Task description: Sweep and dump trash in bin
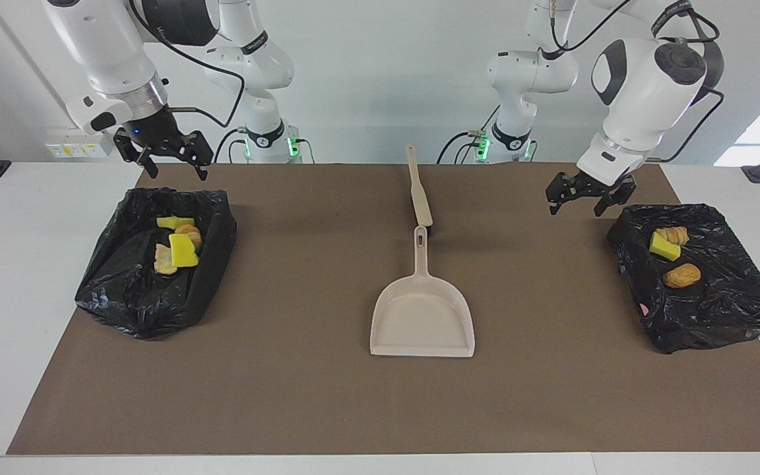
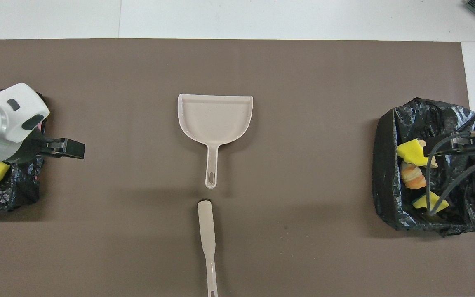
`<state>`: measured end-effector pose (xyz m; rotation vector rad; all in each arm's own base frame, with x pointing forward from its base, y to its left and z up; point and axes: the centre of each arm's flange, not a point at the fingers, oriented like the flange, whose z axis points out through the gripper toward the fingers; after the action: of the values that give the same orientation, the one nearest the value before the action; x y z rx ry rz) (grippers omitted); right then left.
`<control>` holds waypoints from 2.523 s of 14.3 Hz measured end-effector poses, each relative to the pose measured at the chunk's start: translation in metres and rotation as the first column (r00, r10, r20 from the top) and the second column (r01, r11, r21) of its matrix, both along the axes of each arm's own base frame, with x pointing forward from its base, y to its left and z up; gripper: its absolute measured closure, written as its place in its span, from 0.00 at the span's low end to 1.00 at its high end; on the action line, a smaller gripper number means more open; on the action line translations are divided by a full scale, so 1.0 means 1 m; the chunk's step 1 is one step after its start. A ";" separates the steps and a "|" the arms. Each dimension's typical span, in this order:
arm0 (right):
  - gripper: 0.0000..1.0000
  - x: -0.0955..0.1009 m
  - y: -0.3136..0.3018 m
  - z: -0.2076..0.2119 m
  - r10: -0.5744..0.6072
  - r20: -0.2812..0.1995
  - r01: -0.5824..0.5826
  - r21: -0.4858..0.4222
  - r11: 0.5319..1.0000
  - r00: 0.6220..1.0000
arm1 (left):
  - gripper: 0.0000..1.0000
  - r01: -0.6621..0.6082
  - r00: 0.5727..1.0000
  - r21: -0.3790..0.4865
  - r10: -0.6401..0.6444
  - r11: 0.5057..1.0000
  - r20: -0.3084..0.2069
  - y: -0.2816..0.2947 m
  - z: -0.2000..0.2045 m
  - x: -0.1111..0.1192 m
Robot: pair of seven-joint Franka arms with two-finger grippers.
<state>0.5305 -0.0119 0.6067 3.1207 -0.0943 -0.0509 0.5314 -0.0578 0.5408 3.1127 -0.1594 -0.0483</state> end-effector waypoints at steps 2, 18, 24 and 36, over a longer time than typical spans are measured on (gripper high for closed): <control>0.00 0.000 0.000 0.000 0.000 0.000 0.000 0.000 1.000 1.000 | 0.00 -0.008 1.000 -0.001 0.008 1.000 0.016 0.022 0.015 -0.003; 0.00 0.000 0.000 0.000 0.000 0.000 0.000 0.000 1.000 1.000 | 0.00 -0.035 0.996 -0.001 0.035 0.999 0.081 0.060 0.116 -0.007; 0.00 0.000 0.000 0.000 0.000 0.000 0.000 0.000 1.000 1.000 | 0.00 -0.079 0.992 -0.005 0.079 0.997 0.094 0.053 0.129 -0.009; 0.00 0.000 0.000 0.000 0.000 0.000 0.000 0.000 1.000 1.000 | 0.00 -0.082 0.994 -0.003 0.082 0.997 0.070 0.053 0.127 -0.012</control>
<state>0.5305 -0.0119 0.6067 3.1207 -0.0943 -0.0509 0.5196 -0.0051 0.6675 3.1181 -0.0327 0.0620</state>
